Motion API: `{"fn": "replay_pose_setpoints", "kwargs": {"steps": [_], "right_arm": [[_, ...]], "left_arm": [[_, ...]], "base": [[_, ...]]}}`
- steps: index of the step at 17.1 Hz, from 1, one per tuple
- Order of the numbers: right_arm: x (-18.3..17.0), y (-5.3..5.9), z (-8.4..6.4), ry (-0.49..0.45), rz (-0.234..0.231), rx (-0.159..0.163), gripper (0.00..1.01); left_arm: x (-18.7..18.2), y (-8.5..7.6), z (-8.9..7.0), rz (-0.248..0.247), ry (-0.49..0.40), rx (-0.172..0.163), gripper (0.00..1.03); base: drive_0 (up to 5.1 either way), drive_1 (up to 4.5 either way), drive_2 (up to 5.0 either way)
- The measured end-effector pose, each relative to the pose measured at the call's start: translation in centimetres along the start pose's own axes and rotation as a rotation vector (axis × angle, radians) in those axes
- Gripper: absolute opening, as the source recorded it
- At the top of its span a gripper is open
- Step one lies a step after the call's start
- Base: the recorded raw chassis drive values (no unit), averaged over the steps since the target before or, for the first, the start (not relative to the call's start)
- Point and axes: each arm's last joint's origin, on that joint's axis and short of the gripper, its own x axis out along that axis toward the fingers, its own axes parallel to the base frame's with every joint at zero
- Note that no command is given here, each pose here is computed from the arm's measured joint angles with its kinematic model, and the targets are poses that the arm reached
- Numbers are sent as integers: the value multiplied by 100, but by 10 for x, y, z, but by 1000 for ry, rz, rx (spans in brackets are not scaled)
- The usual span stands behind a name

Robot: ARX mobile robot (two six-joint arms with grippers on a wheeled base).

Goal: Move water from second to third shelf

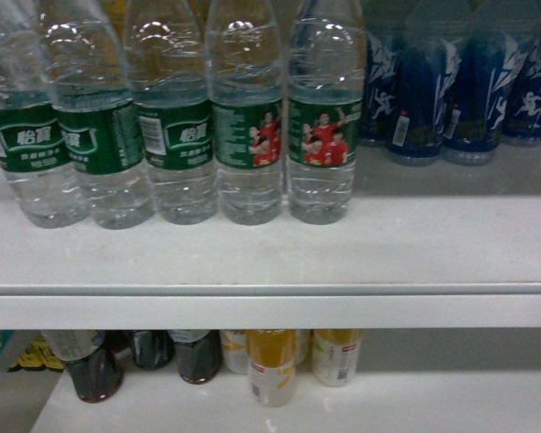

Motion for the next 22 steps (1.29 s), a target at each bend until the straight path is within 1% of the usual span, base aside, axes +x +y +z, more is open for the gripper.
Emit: {"fn": "replay_pose_setpoints", "kwargs": {"steps": [13, 15, 16, 18, 20, 22], "right_arm": [[0, 0, 0, 1, -3, 0, 41], [0, 0, -1, 5, -2, -1, 41], [0, 0, -1, 4, 0, -1, 41], [0, 1, 0, 1, 23, 1, 41], [0, 1, -1, 7, 7, 1, 41], [0, 1, -1, 2, 5, 2, 41]], "left_arm": [[0, 0, 0, 0, -1, 0, 98], [0, 0, 0, 0, -2, 0, 98], [0, 0, 0, 2, 0, 0, 98], [0, 0, 0, 3, 0, 0, 98], [0, 0, 0, 3, 0, 0, 98], [0, 0, 0, 0, 0, 0, 98]], "base": [[-492, 258, 228], [-323, 159, 159], [-323, 159, 159], [-323, 159, 159], [-323, 159, 159], [-323, 159, 159]]}}
